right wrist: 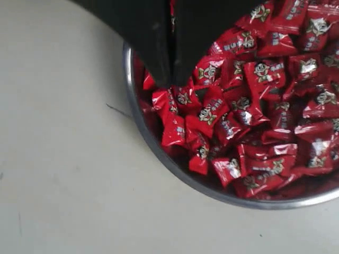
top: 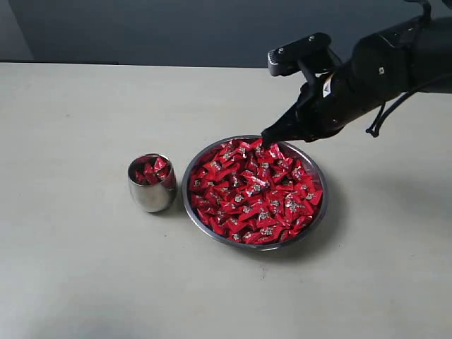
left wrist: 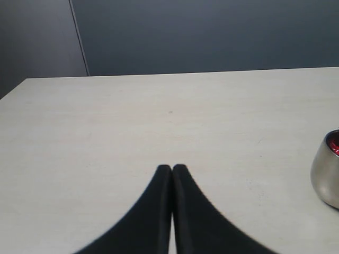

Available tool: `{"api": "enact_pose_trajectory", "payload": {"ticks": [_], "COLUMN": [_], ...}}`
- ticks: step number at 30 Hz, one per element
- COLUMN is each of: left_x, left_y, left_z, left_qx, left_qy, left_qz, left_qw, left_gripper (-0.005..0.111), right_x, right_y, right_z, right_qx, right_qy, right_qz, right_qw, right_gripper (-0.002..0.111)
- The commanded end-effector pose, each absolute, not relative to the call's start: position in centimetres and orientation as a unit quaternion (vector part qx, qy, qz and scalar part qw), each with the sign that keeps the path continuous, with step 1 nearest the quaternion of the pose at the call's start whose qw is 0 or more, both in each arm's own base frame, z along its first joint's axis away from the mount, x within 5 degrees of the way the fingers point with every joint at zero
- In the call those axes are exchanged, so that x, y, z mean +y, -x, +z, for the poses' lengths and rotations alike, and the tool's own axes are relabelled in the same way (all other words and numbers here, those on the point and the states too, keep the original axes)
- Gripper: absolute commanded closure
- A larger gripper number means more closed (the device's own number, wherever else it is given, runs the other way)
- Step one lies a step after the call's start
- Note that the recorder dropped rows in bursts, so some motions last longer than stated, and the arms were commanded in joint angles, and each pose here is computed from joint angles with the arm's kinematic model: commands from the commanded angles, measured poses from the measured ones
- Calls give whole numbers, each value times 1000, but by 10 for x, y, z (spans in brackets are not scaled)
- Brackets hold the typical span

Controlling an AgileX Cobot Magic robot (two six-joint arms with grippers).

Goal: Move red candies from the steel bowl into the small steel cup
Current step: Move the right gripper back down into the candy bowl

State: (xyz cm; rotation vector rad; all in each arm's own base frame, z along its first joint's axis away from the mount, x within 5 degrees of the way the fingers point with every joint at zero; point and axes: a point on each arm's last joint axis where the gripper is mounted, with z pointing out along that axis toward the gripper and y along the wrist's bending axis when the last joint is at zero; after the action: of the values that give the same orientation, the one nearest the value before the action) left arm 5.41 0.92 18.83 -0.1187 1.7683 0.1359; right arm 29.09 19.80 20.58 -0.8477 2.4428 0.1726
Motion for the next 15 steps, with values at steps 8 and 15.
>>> {"api": "enact_pose_trajectory", "payload": {"ticks": [8, 15], "left_x": [9, 9], "left_y": [-54, -54], "left_z": [187, 187], "left_qx": [771, 771], "left_qy": [52, 52], "left_qz": [58, 58], "left_qw": [631, 631], "left_gripper": [106, 106], "right_x": [196, 200], "right_y": [-289, -284], "right_z": [197, 179], "right_qx": [918, 942], "right_qy": [307, 265], "right_qz": [64, 91], "right_qw": [245, 183], "right_gripper": [108, 99]}}
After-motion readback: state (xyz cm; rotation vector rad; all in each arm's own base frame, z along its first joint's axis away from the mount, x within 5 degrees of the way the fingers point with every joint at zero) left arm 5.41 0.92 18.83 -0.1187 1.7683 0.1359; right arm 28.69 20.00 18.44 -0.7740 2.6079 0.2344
